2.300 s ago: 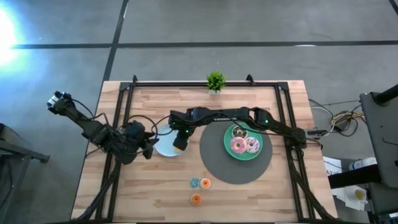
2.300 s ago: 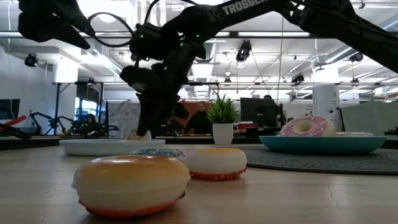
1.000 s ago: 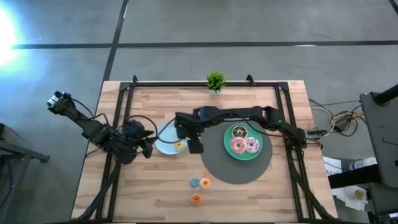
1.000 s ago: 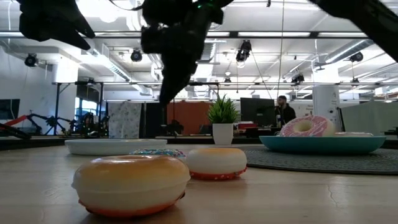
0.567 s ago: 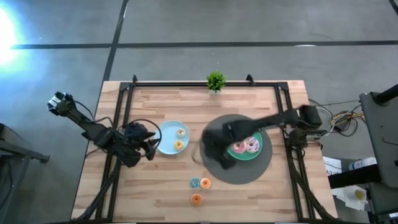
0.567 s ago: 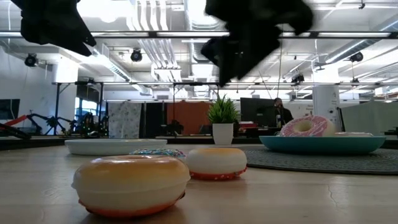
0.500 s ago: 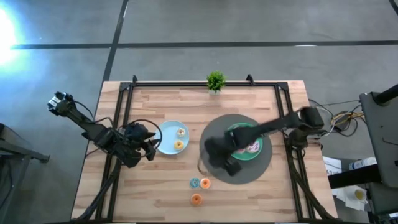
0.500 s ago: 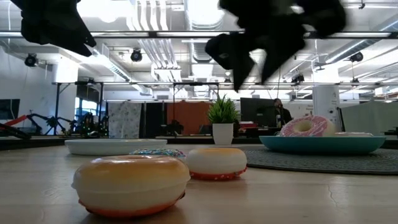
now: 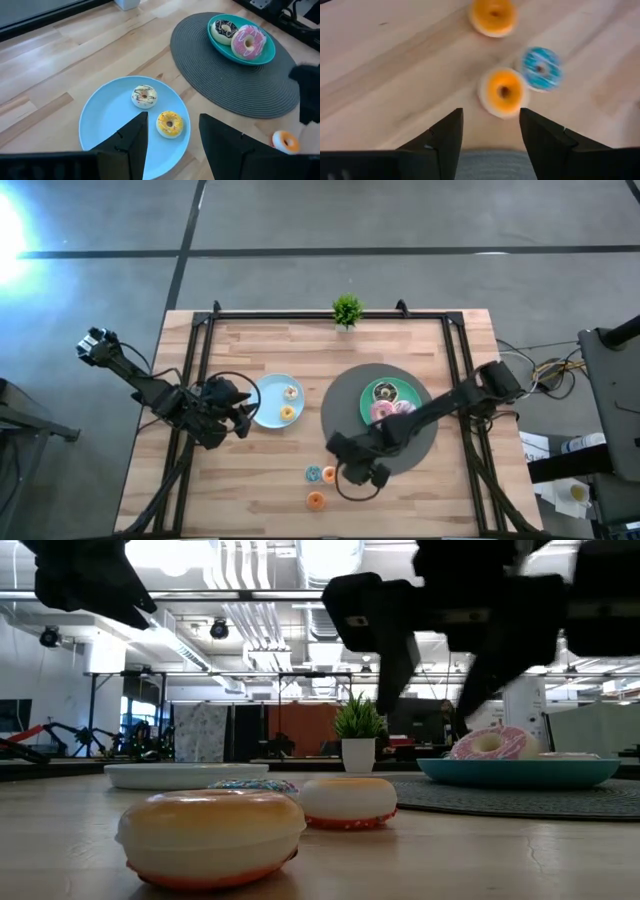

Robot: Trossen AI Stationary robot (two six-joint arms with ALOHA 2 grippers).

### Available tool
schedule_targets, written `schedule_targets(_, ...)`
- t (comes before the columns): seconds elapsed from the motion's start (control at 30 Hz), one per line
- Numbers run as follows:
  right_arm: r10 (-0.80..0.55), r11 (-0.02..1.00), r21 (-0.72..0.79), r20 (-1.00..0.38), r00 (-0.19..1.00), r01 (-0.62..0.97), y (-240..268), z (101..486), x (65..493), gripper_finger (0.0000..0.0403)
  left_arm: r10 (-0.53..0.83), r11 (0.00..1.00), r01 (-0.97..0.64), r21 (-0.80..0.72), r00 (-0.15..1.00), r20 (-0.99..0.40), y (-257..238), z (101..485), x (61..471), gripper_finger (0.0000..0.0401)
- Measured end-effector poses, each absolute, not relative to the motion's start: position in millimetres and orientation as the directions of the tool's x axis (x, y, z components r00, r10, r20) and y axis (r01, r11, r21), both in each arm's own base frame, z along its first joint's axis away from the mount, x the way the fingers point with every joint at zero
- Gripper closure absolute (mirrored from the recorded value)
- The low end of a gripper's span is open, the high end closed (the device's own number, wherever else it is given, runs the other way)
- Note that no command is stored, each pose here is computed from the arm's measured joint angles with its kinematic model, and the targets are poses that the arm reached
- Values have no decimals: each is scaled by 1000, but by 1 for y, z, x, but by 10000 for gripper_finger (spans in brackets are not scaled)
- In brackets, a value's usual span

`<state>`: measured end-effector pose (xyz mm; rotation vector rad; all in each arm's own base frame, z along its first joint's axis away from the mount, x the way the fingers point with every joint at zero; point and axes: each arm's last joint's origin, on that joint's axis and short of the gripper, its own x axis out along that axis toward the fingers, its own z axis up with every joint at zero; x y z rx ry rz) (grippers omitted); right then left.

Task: Pick & Place donuts
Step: Put the small red donut on the blue plate

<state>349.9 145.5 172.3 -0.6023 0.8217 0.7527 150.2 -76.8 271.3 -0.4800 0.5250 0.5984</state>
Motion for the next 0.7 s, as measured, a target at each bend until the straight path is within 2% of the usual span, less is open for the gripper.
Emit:
schedule_targets(0.27,395,573,-233,-761,514,-786,161,153,357,218,393,720,-631,-289,714,-580,-77,272,151,250)
schedule_targets(0.47,383,570,-213,-786,486,-794,164,135,364,224,391,708,-635,-310,717,-577,-78,273,152,250)
schedule_targets(0.7,259,630,-288,-797,545,-721,162,131,370,242,387,702,-634,-326,723,-572,-78,273,152,250)
